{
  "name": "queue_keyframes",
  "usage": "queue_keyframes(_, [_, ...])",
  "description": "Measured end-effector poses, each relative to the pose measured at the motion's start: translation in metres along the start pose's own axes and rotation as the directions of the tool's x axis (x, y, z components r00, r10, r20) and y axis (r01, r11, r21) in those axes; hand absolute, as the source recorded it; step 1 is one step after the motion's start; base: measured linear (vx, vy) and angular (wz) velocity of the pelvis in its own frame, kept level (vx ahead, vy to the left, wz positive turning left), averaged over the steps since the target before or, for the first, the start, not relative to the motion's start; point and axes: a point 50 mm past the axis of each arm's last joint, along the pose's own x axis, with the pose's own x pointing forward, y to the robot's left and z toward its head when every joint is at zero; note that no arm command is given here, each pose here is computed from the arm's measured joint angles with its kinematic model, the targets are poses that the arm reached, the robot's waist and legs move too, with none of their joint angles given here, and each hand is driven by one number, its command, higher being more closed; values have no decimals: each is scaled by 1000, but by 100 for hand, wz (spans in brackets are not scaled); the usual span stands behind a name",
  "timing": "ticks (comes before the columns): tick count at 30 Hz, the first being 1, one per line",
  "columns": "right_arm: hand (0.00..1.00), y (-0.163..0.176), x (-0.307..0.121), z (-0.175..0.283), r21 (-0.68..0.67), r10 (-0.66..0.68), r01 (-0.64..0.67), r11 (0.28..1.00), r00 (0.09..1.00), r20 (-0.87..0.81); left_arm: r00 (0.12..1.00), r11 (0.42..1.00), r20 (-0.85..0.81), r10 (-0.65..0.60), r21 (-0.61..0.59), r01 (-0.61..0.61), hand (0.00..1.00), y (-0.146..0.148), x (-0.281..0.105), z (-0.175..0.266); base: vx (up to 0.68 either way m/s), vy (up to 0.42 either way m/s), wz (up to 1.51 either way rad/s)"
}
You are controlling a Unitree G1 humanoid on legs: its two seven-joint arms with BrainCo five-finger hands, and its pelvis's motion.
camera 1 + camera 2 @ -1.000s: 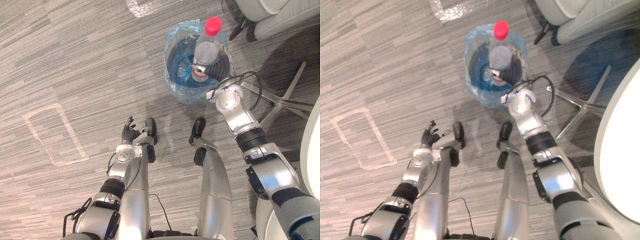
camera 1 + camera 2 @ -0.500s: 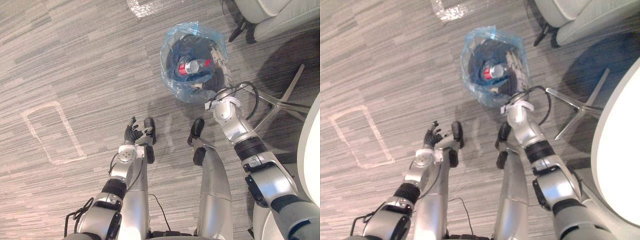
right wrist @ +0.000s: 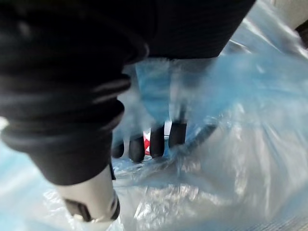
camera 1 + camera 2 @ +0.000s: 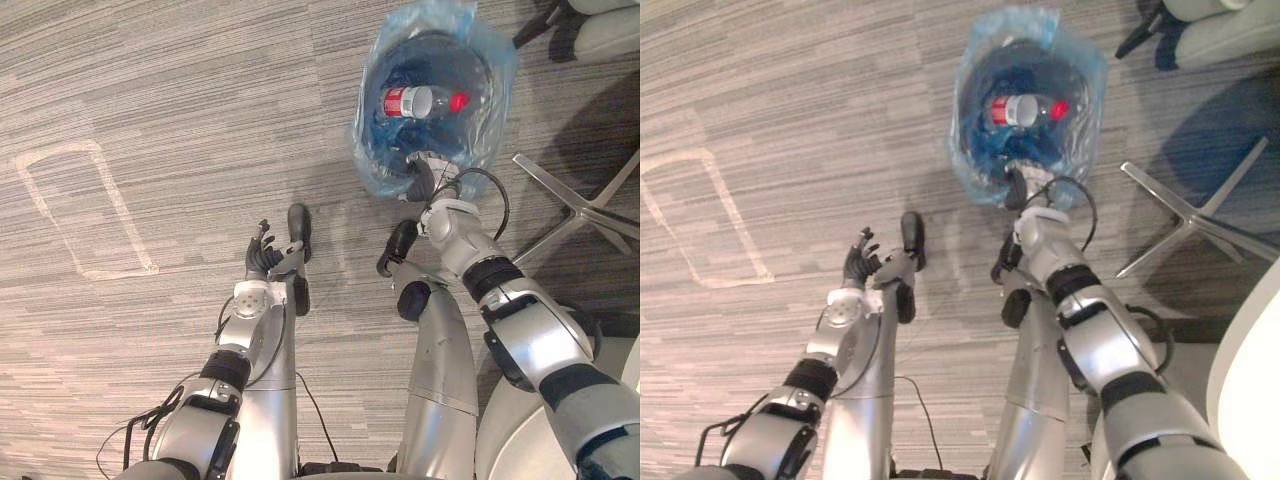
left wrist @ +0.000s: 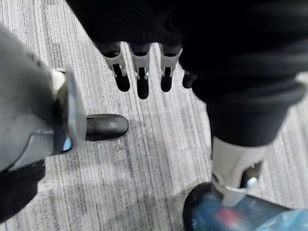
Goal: Gather rubbish on tea table into small bin, then transfer packed bag to large trash can.
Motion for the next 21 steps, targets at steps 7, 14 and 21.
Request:
queue_keyframes(7, [100, 32, -18, 6, 123, 60, -59, 991, 998, -3, 1000, 1000, -4, -16, -17, 16, 0, -8, -1, 0, -23, 3, -4])
queue_keyframes(14, [100, 37, -37, 18, 314, 2, -11, 949, 1000, 28, 1000, 1000, -11, -13, -18, 13, 0, -7, -4, -3, -67, -13, -15])
queue_keyframes(21, [100, 45, -66, 21, 555, -23, 19, 832, 1000, 0, 995, 1000, -97, -16, 9, 17, 0, -4, -18, -27, 2, -20, -9])
